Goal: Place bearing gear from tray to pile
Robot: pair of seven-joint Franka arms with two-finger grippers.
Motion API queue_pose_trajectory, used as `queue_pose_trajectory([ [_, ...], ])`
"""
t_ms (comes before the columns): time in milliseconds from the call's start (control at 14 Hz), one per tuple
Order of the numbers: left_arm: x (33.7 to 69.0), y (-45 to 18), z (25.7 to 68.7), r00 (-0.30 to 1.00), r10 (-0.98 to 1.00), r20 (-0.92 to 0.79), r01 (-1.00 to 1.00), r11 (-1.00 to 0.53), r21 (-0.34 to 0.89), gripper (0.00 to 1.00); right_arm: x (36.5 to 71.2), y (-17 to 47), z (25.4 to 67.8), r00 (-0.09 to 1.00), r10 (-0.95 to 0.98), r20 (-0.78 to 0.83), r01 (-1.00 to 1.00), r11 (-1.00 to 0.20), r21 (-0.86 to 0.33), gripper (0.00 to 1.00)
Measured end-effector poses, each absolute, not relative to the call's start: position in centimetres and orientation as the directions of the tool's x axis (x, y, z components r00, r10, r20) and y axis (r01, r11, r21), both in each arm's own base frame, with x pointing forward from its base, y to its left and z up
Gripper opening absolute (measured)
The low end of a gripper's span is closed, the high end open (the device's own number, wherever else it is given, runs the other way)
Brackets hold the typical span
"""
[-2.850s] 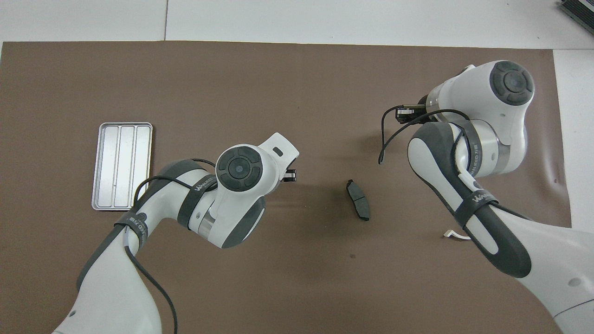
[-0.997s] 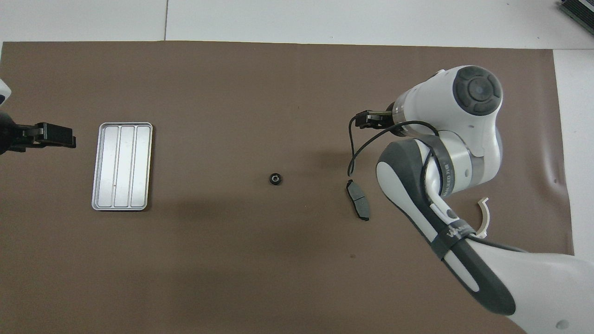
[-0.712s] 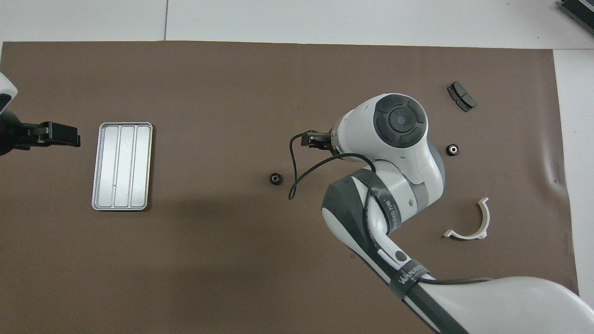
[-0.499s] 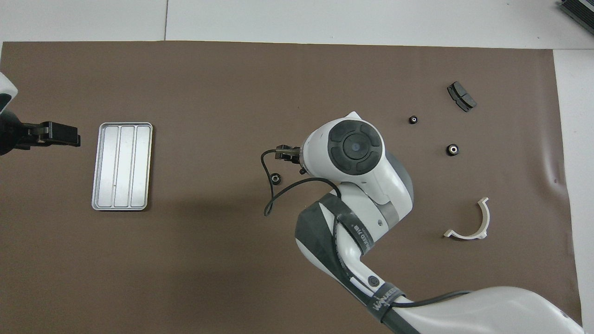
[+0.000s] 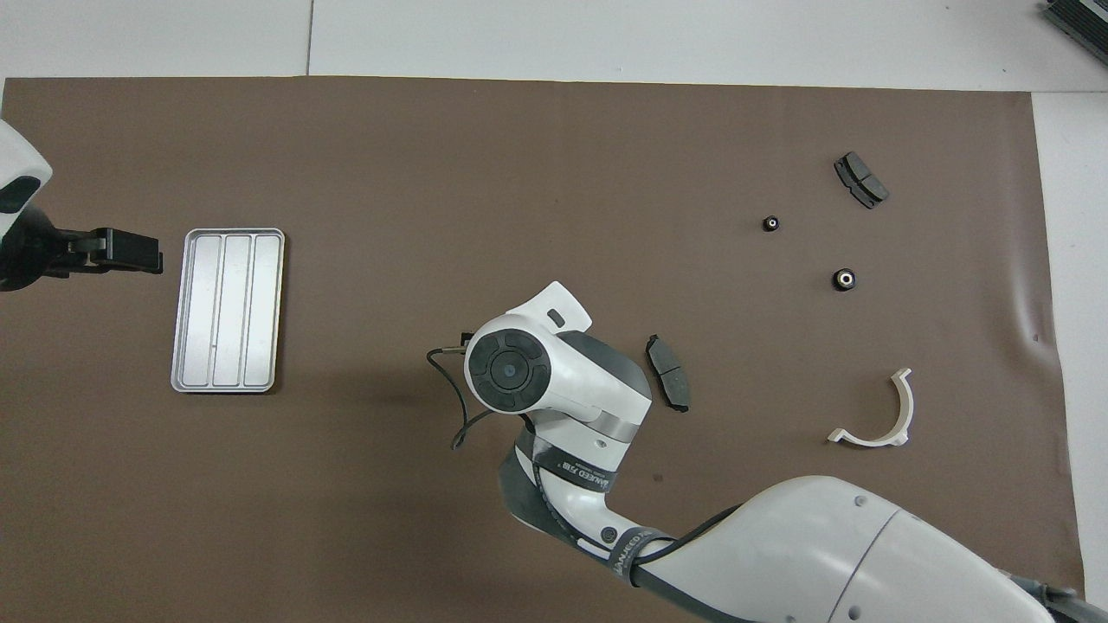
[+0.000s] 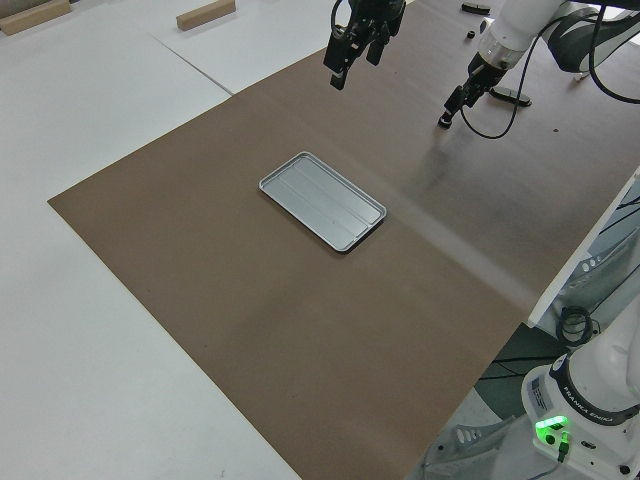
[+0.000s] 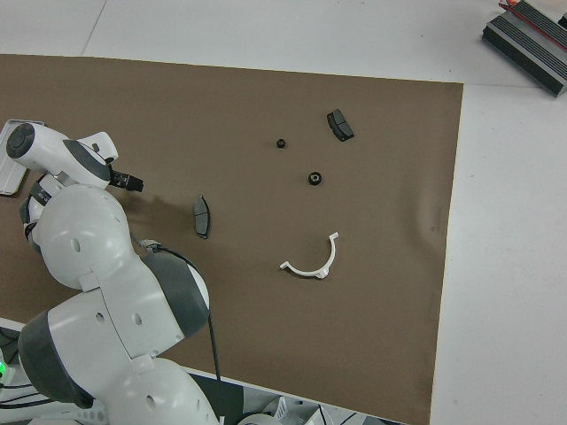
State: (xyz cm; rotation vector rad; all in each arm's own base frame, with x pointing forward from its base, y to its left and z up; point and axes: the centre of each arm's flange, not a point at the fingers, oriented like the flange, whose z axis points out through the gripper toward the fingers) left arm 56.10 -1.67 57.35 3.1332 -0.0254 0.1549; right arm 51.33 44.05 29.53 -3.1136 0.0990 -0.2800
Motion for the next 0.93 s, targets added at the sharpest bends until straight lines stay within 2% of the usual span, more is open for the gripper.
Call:
queue_pose_trajectory([
  [142, 56.1, -1.49, 57.35, 0.995, -0.013, 0.099, -0.013, -1.0, 0.004, 1.0, 51.37, 44.25, 28.39, 0.983, -0.047, 0.177, -0.045, -0.999, -0.013, 1.0],
  [427, 56.1, -1.47, 57.35, 0.995, -0.012, 0.099, -0.013, -1.0, 0.004, 1.0, 51.62, 44.47, 28.7, 0.979, -0.03, 0.201, -0.027, -1.0, -0.014, 1.0],
  [570, 56.1, -1.47, 57.35, 0.995, -0.012, 0.099, -0.013, -1.0, 0.004, 1.0, 51.7, 44.74, 28.98, 0.975, -0.011, 0.221, -0.005, -1.0, -0.03, 0.97],
  [641, 56.1, -1.47, 57.35, 0.995, -0.012, 0.099, -0.013, -1.0, 0.004, 1.0, 51.7, 44.79, 29.01, 0.974, 0.001, 0.228, 0.007, -1.0, -0.028, 0.92],
  [855, 56.1, -1.47, 57.35, 0.995, -0.012, 0.099, -0.013, -1.0, 0.004, 1.0, 51.73, 44.87, 29.04, 0.972, 0.022, 0.236, 0.03, -0.999, -0.031, 0.89],
  [926, 56.1, -1.47, 57.35, 0.995, -0.012, 0.099, -0.013, -1.0, 0.004, 1.0, 51.71, 44.84, 28.91, 0.972, 0.028, 0.234, 0.036, -0.999, -0.028, 0.85],
])
